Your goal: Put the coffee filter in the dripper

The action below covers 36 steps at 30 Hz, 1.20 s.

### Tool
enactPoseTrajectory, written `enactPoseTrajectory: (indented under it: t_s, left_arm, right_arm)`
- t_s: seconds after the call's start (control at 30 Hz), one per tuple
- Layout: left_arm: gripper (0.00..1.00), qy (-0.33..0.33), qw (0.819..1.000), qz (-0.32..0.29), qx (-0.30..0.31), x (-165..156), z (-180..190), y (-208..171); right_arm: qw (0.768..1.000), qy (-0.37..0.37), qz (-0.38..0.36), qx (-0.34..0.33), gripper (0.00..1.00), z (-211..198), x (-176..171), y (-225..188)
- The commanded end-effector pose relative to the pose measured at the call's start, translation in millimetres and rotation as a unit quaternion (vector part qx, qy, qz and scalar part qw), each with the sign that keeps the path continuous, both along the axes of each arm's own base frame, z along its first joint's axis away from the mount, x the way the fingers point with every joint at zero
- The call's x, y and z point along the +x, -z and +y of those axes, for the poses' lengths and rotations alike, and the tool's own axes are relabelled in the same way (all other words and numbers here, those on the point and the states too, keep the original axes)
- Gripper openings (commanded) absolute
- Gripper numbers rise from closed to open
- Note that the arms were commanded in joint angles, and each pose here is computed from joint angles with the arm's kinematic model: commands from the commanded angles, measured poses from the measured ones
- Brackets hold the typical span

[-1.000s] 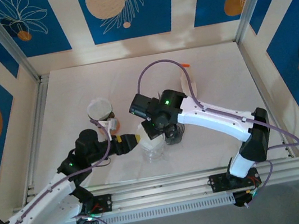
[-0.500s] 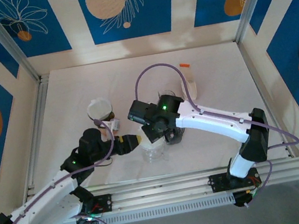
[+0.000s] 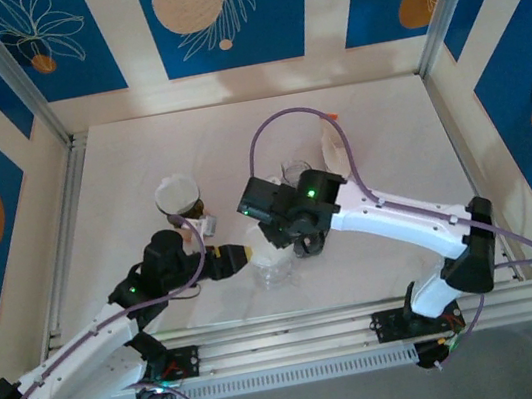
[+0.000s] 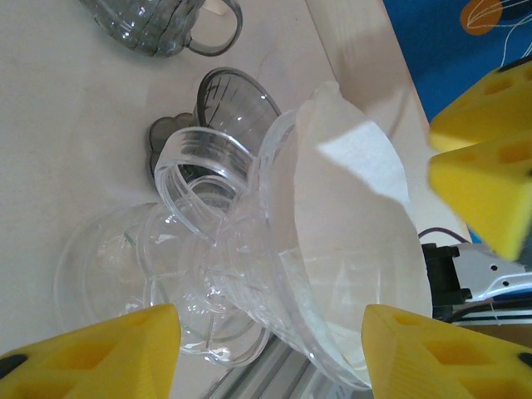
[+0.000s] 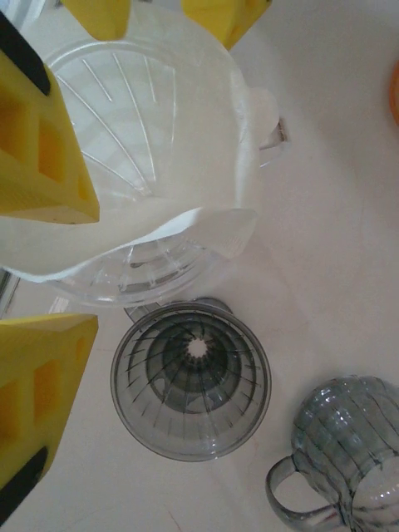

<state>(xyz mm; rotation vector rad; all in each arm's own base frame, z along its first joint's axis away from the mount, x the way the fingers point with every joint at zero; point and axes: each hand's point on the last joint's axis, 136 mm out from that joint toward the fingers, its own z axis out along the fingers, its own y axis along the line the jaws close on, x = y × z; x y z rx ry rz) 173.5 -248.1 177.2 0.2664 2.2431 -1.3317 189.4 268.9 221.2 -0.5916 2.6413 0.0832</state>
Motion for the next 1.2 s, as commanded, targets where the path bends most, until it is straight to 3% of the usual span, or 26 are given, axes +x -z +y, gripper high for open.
enactPoseTrajectory:
  t_s: [0.0,0.6,0.8,1.17]
  left_arm:
    - [0.60,0.014,1.000,-0.007,0.008,-5.6,-2.0,0.2]
    - [0.60,0.018,1.000,-0.007,0.014,-7.1,-3.5,1.9]
    - [0.60,0.017,1.000,-0.005,0.016,-6.3,-3.3,3.6]
    - [0.73,-0.002,1.000,-0.023,0.009,-4.0,2.6,-8.5]
  right_arm:
    - [1.000,0.007,0.000,0.009,0.35,-2.3,-1.3,1.1]
    - [1.000,0.018,0.004,0.001,0.32,0.9,19.5,22.6]
    - [1.000,0.021,0.011,-0.005,0.22,1.0,23.1,33.3]
    - [1.000,0.023,0.015,-0.006,0.18,-1.6,19.3,37.0]
